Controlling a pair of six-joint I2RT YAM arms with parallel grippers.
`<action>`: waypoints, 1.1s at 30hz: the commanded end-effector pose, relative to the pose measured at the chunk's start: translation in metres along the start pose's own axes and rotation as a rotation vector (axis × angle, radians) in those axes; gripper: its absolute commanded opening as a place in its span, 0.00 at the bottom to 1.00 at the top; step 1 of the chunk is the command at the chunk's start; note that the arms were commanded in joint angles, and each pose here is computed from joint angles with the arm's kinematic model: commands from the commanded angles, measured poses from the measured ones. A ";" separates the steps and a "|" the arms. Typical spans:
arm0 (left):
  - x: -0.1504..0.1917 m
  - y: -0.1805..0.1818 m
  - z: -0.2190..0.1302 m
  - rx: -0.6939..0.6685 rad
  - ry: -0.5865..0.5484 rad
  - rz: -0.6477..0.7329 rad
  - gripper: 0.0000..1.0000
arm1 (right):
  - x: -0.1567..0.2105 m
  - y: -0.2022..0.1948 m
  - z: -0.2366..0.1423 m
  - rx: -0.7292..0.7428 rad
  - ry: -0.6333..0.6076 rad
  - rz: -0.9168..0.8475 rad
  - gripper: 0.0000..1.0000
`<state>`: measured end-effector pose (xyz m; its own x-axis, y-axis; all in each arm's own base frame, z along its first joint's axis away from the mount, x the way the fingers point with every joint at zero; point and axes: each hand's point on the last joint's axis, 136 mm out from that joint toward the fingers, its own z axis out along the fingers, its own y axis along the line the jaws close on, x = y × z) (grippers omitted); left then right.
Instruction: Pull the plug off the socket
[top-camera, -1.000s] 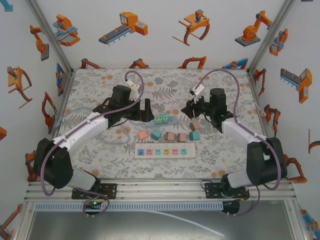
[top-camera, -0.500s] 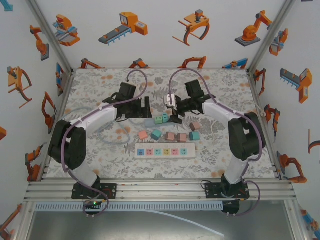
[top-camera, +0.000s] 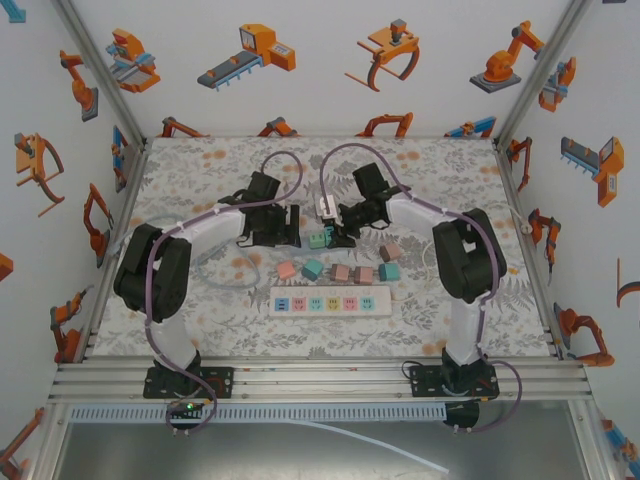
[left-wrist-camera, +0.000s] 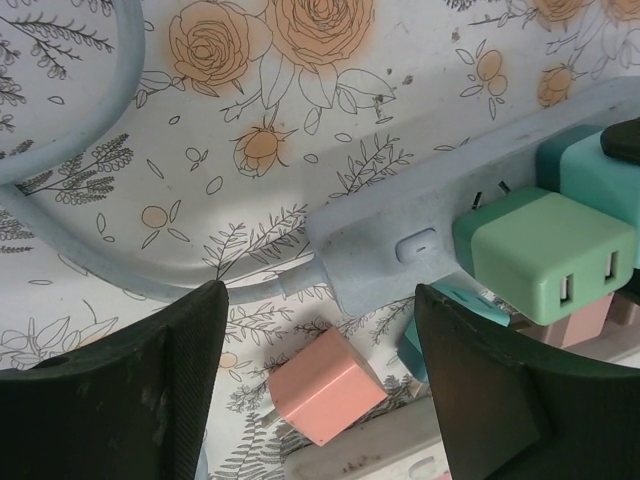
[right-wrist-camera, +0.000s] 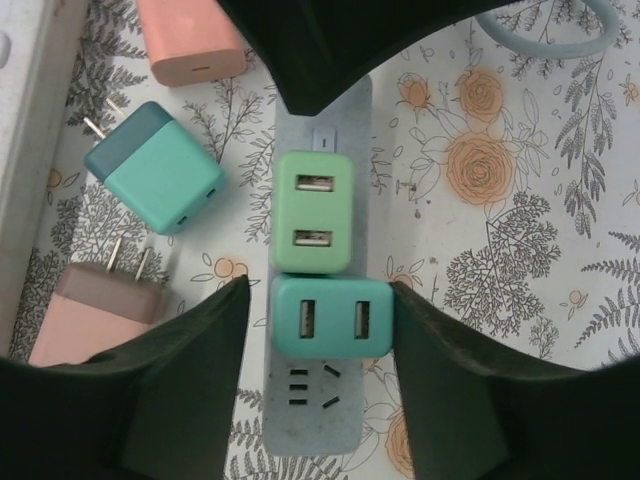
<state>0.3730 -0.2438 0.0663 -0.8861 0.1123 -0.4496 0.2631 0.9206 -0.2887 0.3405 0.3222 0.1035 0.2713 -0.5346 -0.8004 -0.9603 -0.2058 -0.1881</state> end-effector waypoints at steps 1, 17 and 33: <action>-0.004 -0.003 0.004 0.015 0.016 0.016 0.69 | 0.001 0.008 0.004 -0.048 -0.008 0.041 0.48; 0.013 0.002 0.023 0.017 0.079 0.003 0.69 | -0.002 -0.007 0.004 -0.035 -0.002 0.064 0.29; 0.057 0.034 0.048 -0.122 0.238 -0.030 0.65 | -0.048 -0.025 -0.011 0.029 -0.149 0.022 0.11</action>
<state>0.3781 -0.2613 0.0480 -0.9139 0.1136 -0.3897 0.2613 0.8994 -0.3506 0.3506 0.3258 0.0991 0.1503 -0.5621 -0.8133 -0.9863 -0.1424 -0.0838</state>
